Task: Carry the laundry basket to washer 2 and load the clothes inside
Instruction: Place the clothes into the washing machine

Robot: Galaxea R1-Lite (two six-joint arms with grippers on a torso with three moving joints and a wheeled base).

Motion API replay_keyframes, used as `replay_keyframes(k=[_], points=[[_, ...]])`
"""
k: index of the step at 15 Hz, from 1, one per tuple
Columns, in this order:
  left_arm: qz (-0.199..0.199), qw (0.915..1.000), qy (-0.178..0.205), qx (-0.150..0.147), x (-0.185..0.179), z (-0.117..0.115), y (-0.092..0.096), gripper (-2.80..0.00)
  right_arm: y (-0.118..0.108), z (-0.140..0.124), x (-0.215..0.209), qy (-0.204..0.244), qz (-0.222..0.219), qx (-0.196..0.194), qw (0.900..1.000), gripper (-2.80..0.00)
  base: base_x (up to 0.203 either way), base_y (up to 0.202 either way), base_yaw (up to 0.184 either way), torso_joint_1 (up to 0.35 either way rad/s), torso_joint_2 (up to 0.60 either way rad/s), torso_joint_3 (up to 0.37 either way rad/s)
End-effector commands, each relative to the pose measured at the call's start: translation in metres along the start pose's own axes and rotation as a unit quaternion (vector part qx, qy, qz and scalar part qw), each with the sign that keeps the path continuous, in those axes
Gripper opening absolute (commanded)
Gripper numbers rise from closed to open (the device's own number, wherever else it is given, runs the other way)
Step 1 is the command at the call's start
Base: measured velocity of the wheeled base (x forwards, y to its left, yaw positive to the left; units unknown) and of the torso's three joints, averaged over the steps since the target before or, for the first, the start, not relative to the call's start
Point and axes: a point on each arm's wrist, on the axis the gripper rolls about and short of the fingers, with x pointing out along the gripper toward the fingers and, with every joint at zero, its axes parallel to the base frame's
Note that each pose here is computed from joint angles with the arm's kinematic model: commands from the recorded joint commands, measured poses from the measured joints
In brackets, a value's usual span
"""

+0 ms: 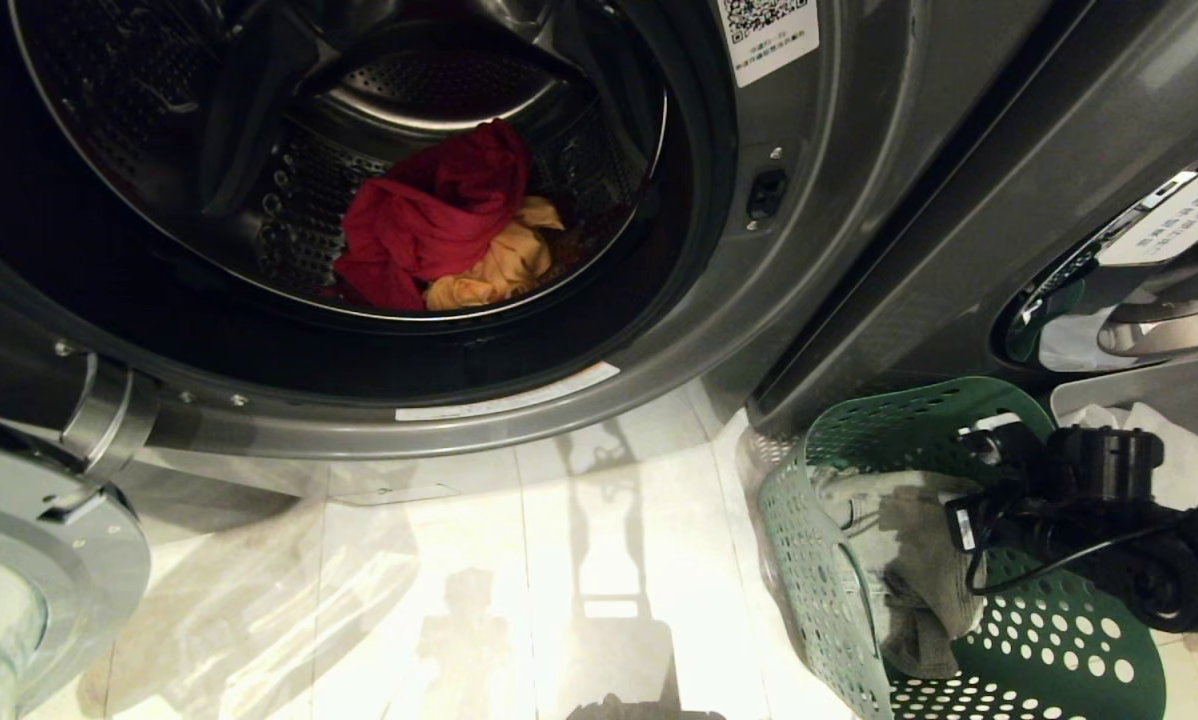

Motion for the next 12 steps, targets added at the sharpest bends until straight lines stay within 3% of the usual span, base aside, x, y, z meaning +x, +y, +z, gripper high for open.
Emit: replay_keyframes(k=[1,4,7,9,12], points=[[-0.001,1.0,0.0,0.0,0.0,0.0,0.0,-2.8,-0.002,0.037,-0.067,-0.082,-0.023,-0.008,0.996,-2.8,0.0,0.0,0.0,0.0,0.0,0.0],[0.0,1.0,0.0,0.0,0.0,0.0,0.0,-2.8,0.003,0.045,-0.134,-0.138,-0.041,-0.012,0.989,-2.8,0.0,0.0,0.0,0.0,0.0,0.0],[-0.001,1.0,0.0,0.0,0.0,0.0,0.0,-2.8,0.014,0.027,-0.189,-0.171,-0.059,-0.022,0.983,-2.8,0.0,0.0,0.0,0.0,0.0,0.0],[0.0,1.0,0.0,0.0,0.0,0.0,0.0,-2.8,0.019,0.009,-0.213,-0.176,-0.083,-0.053,0.98,-2.8,0.0,0.0,0.0,0.0,0.0,0.0],[0.001,1.0,0.0,0.0,0.0,0.0,0.0,-2.8,0.021,0.009,-0.235,-0.217,-0.121,-0.083,0.965,-2.8,0.0,0.0,0.0,0.0,0.0,0.0]])
